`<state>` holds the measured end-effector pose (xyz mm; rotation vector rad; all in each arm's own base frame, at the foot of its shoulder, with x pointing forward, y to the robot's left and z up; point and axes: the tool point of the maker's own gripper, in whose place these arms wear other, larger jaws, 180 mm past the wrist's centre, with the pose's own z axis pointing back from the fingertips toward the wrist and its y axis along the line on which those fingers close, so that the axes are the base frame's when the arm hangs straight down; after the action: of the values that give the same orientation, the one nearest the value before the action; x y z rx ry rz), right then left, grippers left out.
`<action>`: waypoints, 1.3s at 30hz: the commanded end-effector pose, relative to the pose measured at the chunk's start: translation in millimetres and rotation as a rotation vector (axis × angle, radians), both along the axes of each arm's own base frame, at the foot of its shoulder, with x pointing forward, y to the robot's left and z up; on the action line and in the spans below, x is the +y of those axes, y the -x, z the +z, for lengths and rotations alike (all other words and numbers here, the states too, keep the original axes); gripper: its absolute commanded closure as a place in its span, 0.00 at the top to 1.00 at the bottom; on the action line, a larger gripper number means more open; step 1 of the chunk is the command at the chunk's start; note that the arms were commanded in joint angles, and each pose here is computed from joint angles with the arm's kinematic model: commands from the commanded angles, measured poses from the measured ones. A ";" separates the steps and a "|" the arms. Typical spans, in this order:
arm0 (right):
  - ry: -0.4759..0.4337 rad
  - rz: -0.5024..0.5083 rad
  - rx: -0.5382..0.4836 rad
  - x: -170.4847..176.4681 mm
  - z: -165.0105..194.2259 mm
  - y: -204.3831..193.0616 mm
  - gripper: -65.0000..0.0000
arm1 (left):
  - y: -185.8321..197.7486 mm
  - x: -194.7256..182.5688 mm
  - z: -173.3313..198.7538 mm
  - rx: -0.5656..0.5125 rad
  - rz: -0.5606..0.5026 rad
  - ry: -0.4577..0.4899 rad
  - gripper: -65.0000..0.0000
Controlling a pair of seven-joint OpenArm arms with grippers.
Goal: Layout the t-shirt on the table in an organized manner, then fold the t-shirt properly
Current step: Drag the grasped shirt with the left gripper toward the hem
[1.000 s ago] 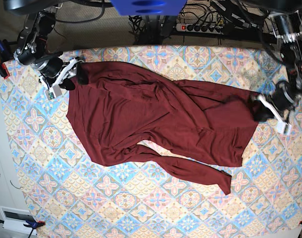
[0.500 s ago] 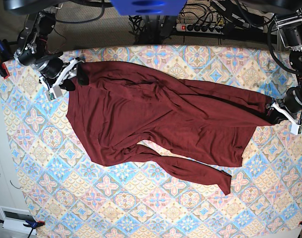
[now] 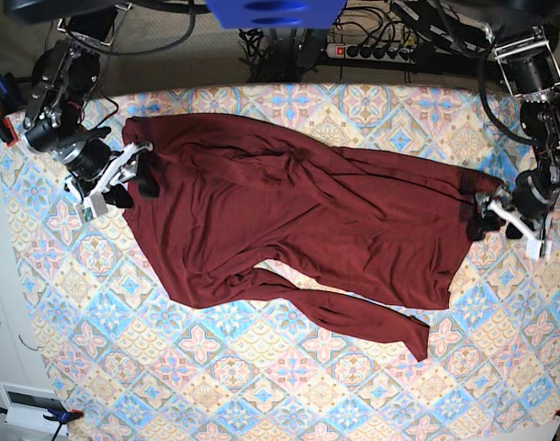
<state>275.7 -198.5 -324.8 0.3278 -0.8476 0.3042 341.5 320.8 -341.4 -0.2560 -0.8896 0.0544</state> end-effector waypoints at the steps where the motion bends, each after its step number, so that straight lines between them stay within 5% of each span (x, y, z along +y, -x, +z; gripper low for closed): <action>1: -0.009 0.002 -0.113 -4.4 29.3 -22.9 0.50 | -14.2 4.3 23.3 -0.072 0.003 -0.007 0.93; 8: 0.077 -0.076 -0.068 -35.2 14.9 -56.2 0.50 | -56.4 -13.4 39.3 -0.144 0.023 0.067 0.89; 16: 0.102 -0.121 -0.045 -55.2 12.0 -81.8 0.50 | -103.7 -24.0 27.2 -0.146 0.084 0.130 0.56; 20: 0.087 -0.141 -0.026 -60.1 4.4 -90.1 0.50 | -120.1 -28.1 13.4 -0.143 0.120 0.162 0.48; 39: -0.052 -0.212 0.015 -72.8 -30.6 -103.4 0.50 | -140.9 -44.0 -27.4 -0.141 0.350 0.256 0.47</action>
<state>360.4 -267.8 -381.3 0.2875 -0.7785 0.0727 466.3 268.6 -395.5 -0.3400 -0.9857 0.4908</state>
